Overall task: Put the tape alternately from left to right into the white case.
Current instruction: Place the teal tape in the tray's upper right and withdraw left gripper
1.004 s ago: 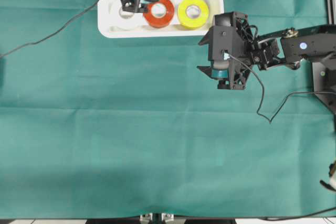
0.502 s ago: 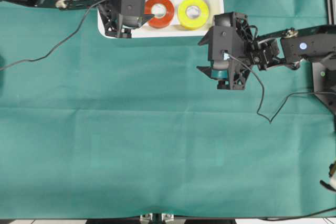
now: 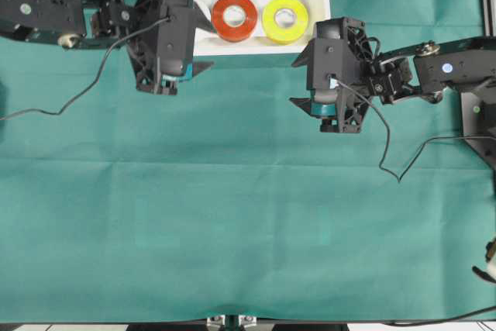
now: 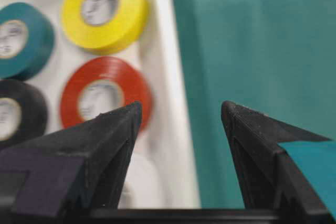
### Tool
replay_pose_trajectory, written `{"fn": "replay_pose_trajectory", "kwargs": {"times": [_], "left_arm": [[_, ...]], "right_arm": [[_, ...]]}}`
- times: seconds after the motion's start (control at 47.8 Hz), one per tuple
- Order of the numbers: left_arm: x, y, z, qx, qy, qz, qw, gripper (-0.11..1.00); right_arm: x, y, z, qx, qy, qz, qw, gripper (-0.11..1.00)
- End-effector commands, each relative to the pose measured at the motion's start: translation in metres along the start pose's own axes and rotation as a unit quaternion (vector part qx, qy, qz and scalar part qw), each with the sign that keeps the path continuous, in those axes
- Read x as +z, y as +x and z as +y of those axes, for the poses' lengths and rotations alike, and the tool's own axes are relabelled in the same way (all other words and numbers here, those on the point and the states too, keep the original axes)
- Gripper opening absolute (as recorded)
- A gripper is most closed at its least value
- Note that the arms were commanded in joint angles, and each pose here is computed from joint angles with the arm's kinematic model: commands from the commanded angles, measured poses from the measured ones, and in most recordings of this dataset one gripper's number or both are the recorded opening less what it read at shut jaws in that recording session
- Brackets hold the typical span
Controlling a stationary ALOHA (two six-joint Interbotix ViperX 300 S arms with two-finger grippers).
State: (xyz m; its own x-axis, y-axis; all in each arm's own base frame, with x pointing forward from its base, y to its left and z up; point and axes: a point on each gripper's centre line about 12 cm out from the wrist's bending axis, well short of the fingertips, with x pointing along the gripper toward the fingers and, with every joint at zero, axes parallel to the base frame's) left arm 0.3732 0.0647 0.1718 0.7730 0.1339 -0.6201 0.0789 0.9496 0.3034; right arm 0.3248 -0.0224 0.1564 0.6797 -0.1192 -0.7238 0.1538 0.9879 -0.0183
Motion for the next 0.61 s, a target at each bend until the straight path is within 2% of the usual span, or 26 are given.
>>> {"fn": "replay_pose_trajectory", "kwargs": {"times": [0.0,0.251,0.418,0.586], "left_arm": [[0.012,-0.010,-0.006,-0.003,-0.009,-0.022,0.9997,0.96],[0.001,-0.015,-0.022,-0.020,-0.053,-0.011,0.9983,0.96],[-0.001,-0.019,-0.026,-0.024,-0.065,-0.010,0.9975,0.96],[-0.005,-0.024,-0.027,-0.024,-0.066,-0.009,0.9975,0.96]], "right_arm": [[0.009,-0.003,0.001,0.004,0.000,-0.015,0.9999,0.78],[0.010,-0.003,0.001,0.004,-0.002,-0.017,0.9998,0.78],[0.011,-0.003,0.002,0.004,-0.003,-0.018,0.9998,0.78],[0.011,-0.003,0.002,0.004,-0.003,-0.018,0.9998,0.78]]}}
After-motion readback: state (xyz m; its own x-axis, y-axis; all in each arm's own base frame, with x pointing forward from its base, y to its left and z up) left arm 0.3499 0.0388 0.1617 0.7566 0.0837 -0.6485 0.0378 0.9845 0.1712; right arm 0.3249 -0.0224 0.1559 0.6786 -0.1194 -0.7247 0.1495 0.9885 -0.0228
